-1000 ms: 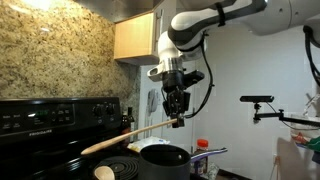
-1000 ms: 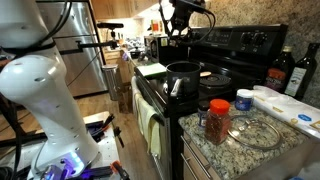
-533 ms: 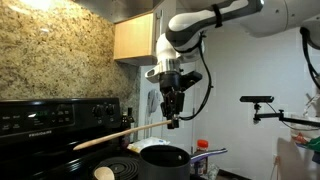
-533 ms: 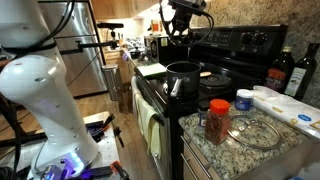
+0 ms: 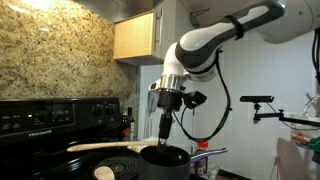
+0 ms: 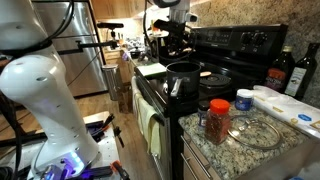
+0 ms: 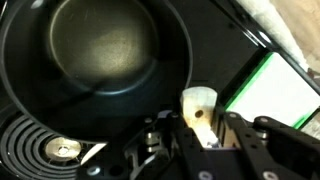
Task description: Pick the two bottles on the stove and place them on the counter, then pick the cooking stick from the pot and place it on the stove
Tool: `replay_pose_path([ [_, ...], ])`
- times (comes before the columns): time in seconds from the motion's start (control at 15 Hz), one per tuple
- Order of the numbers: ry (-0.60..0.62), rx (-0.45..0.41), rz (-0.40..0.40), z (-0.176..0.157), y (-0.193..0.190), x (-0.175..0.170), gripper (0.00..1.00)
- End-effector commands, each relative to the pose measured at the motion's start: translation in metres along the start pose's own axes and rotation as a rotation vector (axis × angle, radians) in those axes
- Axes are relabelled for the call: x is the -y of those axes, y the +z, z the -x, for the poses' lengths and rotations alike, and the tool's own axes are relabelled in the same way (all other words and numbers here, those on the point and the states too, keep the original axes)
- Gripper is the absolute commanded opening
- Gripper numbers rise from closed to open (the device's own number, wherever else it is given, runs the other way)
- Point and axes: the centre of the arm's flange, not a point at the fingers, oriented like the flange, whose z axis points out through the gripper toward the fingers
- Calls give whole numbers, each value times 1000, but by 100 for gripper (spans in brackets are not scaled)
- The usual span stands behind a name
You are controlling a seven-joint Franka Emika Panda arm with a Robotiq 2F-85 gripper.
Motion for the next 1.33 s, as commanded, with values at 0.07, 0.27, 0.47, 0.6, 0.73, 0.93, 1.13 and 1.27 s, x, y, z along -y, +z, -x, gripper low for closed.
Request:
replay_pose_path([
  [0.07, 66, -55, 51, 11, 25, 15, 30],
  [0.27, 102, -83, 80, 25, 42, 27, 30],
  [0.47, 105, -92, 82, 27, 38, 27, 30],
  [0.6, 105, -93, 83, 27, 37, 27, 30],
  [0.73, 105, -94, 83, 27, 37, 27, 30],
  [0.93, 128, -111, 121, 24, 30, 44, 14],
  [1.13, 250, -116, 179, 23, 23, 80, 14],
  [1.27, 333, -149, 251, 25, 25, 111, 14],
])
